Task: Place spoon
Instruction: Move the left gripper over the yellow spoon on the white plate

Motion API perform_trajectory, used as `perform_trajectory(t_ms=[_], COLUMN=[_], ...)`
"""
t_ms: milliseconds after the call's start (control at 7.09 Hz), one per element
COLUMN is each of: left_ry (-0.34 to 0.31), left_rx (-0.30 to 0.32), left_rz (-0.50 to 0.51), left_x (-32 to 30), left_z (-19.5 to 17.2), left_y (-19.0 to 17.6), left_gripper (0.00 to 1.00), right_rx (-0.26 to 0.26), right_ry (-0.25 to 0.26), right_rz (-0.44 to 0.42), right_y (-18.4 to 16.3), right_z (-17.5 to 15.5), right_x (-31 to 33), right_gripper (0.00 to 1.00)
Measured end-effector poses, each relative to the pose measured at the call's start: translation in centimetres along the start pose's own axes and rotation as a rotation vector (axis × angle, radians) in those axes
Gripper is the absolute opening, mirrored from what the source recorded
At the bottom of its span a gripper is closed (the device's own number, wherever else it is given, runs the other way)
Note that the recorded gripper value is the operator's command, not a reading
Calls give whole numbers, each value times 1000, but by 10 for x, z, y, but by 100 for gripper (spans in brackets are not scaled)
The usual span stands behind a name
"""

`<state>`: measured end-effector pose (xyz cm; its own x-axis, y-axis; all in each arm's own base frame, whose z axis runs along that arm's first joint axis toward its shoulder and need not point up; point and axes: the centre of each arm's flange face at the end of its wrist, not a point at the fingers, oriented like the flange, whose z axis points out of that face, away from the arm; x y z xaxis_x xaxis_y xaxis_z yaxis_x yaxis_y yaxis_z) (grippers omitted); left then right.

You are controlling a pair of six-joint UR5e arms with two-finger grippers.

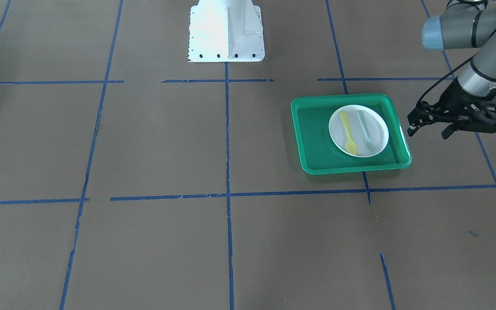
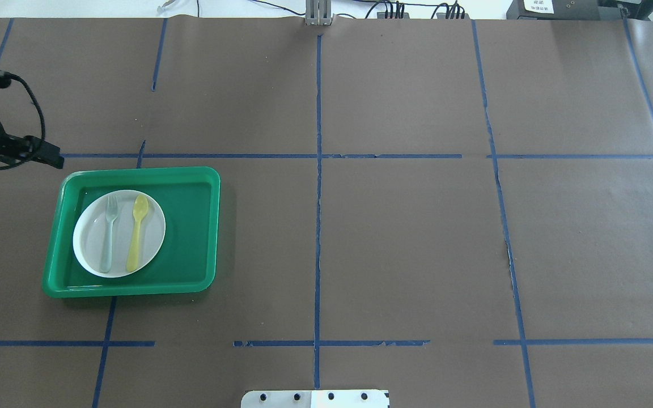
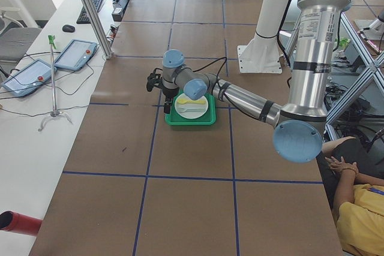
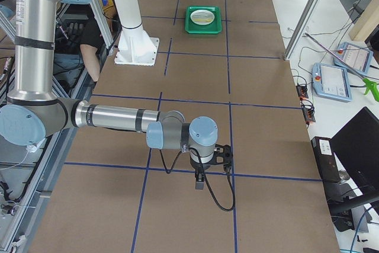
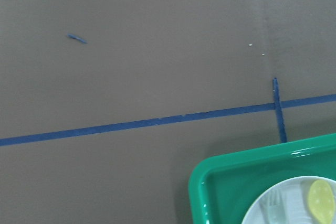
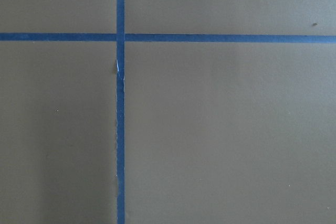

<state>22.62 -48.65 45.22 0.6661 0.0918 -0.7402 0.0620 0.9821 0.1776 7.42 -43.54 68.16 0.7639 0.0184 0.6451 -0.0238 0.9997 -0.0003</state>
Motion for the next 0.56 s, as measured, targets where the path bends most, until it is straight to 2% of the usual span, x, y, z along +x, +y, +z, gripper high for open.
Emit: perform_trajectory(t_ms=[282, 564], left_ry=[16, 29], left_rx=[-10, -13], left_rz=[-28, -54], left_x=[40, 74], left_z=[44, 69], left_y=[28, 46], left_gripper=[100, 100], right_rx=[0, 0], right_ry=[0, 0], right_rz=[0, 0], right_y=[0, 0], right_z=[0, 0], right_x=[0, 0], right_gripper=[100, 100])
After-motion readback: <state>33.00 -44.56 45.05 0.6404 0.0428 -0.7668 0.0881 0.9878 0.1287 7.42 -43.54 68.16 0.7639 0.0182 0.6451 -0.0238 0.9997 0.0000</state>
